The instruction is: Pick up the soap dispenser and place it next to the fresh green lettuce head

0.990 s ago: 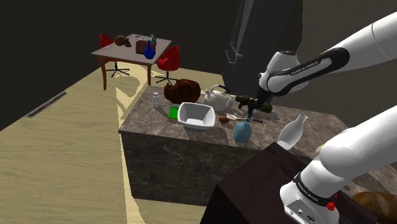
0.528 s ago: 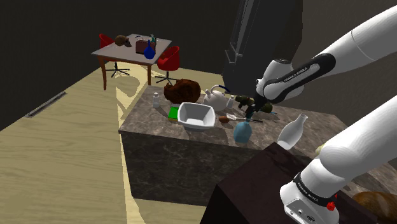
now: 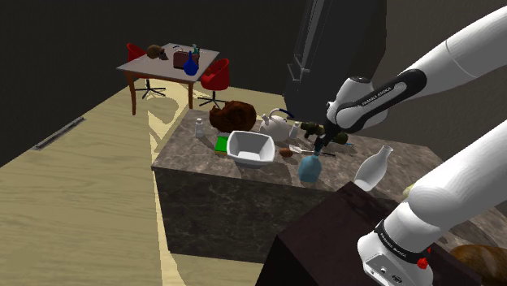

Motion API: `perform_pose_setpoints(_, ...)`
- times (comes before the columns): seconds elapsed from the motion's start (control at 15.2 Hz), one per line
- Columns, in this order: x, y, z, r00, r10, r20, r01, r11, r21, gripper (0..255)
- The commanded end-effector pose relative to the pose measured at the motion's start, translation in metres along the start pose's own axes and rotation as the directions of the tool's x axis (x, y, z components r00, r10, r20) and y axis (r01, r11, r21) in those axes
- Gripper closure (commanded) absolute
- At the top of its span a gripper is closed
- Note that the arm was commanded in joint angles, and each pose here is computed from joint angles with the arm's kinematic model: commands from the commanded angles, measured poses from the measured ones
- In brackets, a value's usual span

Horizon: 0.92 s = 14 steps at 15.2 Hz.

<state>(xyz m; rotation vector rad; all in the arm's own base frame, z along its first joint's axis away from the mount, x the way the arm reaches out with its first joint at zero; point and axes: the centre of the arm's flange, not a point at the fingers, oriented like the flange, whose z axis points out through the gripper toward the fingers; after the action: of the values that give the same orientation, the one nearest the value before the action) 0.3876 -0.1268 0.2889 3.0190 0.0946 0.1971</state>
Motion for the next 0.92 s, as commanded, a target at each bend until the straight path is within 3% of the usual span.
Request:
perform_pose_setpoints(0.0, 0.000, 0.000, 0.000, 1.000, 0.000, 0.000, 0.000, 1.000, 0.000, 255)
perform_pose_setpoints(0.53, 0.000, 0.000, 0.000, 1.000, 0.000, 0.000, 0.000, 1.000, 0.000, 255)
perform_pose_setpoints(0.86, 0.003, 0.003, -0.026, 1.000, 0.000, 0.000, 0.000, 1.000, 0.000, 255)
